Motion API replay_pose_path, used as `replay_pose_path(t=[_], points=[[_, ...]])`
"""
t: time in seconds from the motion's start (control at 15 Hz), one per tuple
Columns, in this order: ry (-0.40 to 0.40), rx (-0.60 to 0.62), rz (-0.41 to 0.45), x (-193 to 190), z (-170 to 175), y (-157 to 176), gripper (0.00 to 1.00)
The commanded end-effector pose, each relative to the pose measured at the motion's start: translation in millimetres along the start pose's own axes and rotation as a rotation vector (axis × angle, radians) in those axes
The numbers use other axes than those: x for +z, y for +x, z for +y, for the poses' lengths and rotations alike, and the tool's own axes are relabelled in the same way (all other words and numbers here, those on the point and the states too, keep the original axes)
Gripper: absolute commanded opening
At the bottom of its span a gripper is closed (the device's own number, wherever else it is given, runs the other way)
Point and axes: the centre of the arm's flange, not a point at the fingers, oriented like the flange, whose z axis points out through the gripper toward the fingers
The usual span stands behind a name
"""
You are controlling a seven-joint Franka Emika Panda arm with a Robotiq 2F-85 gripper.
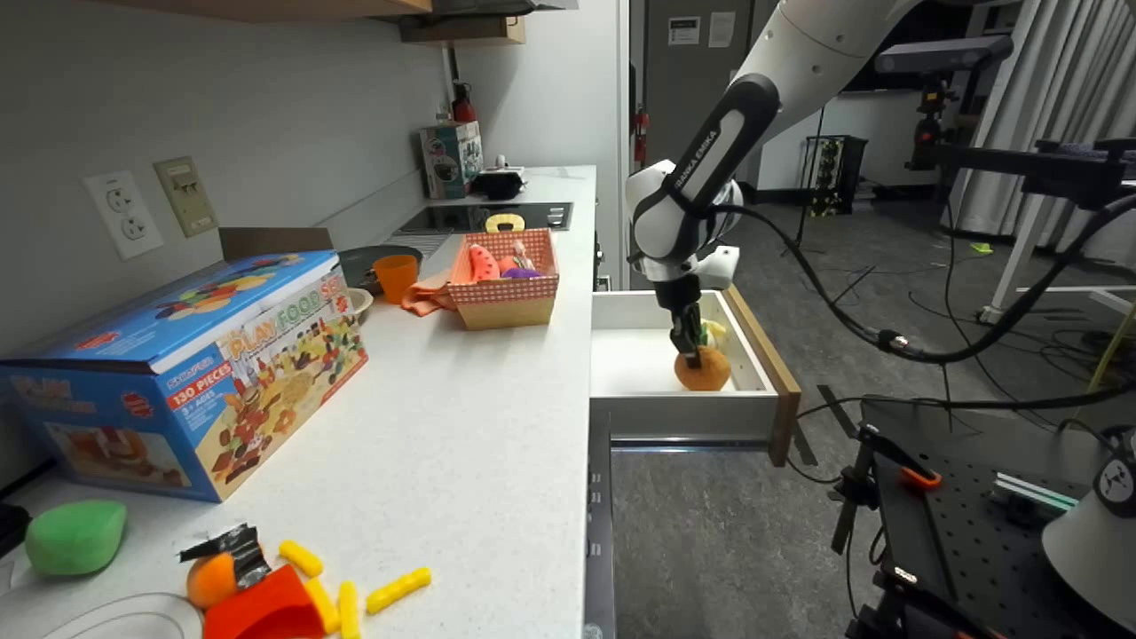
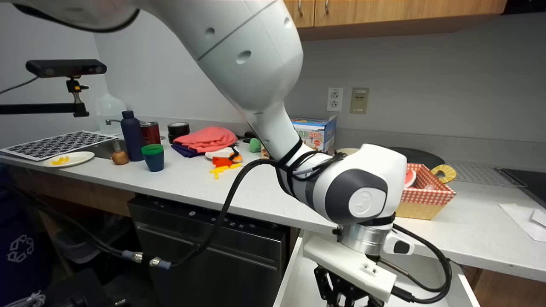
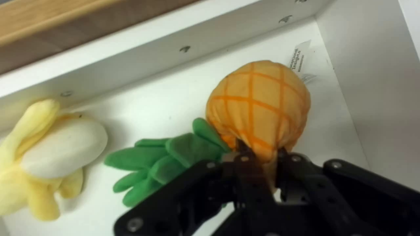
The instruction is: Open the drawer, pick up the plush toys, put them in the basket and close the drawer.
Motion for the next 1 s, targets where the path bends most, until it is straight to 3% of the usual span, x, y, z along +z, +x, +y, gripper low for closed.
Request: replay_pose_path(t=[0.0, 0.27, 0.53, 0.87, 0.93], points=[[-0.122, -0.063, 0.143, -80, -20, -35, 0.04], [-0.214, -0.106, 0.355, -168, -40, -51, 0.03], [-0.240, -0.126, 0.594, -264, -80, -58, 0.03], [-0.223, -0.186, 0.883, -324, -127, -64, 0.03], [-0.249, -0.146, 0.800, -319, -118, -51, 0.13]])
